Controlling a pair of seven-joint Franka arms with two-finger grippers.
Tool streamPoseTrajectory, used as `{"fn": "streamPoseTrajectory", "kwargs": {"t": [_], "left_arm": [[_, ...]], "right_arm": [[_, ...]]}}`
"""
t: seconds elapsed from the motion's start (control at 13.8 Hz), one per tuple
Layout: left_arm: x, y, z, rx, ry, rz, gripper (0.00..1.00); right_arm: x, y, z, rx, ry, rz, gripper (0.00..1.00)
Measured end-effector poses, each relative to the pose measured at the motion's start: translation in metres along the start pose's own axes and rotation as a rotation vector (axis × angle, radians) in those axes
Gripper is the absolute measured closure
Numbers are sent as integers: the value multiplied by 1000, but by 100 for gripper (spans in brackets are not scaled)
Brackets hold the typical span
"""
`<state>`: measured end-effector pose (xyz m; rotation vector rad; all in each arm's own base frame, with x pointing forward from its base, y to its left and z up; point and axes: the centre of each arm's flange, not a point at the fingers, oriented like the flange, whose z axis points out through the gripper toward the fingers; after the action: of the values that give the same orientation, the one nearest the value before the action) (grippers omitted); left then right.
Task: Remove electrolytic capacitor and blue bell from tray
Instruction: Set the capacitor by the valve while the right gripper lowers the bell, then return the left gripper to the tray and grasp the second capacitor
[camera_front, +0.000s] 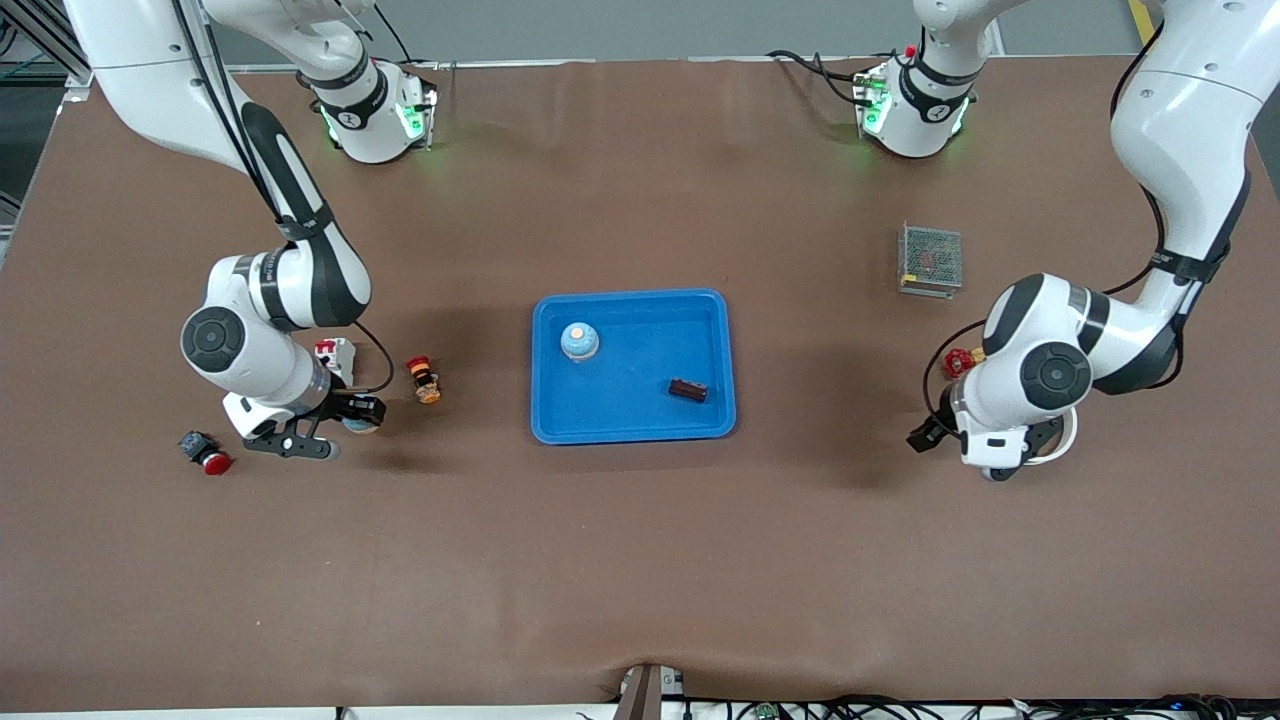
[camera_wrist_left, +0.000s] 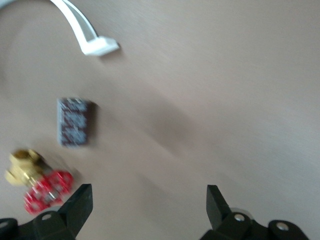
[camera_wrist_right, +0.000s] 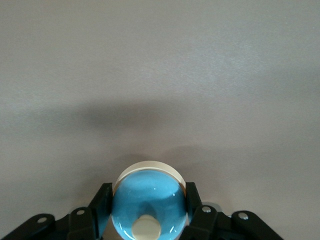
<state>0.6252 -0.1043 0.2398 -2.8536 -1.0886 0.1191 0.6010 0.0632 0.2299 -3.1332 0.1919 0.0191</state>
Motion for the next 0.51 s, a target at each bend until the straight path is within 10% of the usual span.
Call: {"fn": "streamPoseTrajectory", "kwargs": {"t": [0.51], "left_arm": [[-111,83,-37,-67,14,-83,0]], "right_arm": [[-1,8,30,-3,-18,-8,37]]}}
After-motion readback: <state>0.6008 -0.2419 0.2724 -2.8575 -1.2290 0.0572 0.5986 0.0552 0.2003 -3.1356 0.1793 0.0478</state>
